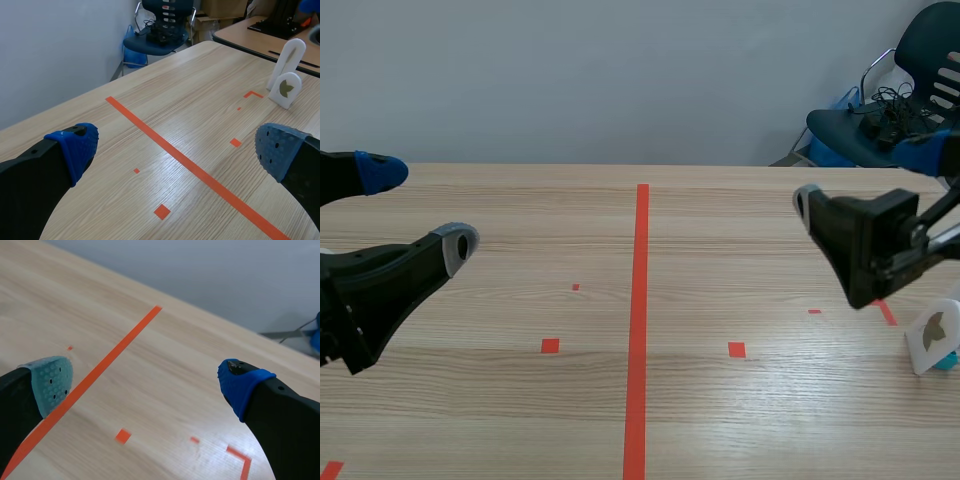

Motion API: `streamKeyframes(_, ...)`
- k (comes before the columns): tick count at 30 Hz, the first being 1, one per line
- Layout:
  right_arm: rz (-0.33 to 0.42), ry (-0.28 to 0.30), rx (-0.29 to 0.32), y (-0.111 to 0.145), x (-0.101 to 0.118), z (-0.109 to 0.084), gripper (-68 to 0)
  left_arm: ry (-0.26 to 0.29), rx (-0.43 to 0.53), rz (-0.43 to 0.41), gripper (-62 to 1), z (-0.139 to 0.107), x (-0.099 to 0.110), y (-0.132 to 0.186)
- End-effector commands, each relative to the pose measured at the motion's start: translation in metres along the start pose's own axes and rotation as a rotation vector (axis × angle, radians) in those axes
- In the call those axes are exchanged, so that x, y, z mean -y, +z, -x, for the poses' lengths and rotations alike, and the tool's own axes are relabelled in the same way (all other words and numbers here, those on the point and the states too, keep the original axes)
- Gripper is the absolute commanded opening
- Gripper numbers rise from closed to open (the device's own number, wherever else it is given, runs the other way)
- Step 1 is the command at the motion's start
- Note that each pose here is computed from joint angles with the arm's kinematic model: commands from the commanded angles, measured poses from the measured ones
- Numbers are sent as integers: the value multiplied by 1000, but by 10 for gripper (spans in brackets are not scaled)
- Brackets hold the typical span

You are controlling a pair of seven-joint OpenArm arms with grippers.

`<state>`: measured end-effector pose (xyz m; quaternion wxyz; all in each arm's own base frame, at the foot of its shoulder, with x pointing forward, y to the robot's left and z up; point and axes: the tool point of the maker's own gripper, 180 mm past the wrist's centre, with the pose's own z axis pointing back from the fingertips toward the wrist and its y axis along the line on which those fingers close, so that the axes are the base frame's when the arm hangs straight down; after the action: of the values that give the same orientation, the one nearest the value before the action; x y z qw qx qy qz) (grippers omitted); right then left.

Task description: Do the leaf sorting experiment

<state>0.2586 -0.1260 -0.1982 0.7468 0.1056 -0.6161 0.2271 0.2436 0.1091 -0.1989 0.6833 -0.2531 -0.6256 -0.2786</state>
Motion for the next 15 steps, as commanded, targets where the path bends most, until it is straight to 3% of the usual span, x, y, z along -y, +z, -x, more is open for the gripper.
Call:
streamKeyframes(1,15,3,29,3,3,-7,-62,5,31,-1,14,-7,-1,-1)
streamKeyframes(5,8,-3,17,6,-1,-4,3,5,35,-1,14,-8,-1,-1)
streamKeyframes(15,8,0,24,6,-1,-6,4,5,37,-1,14,-8,-1,-1)
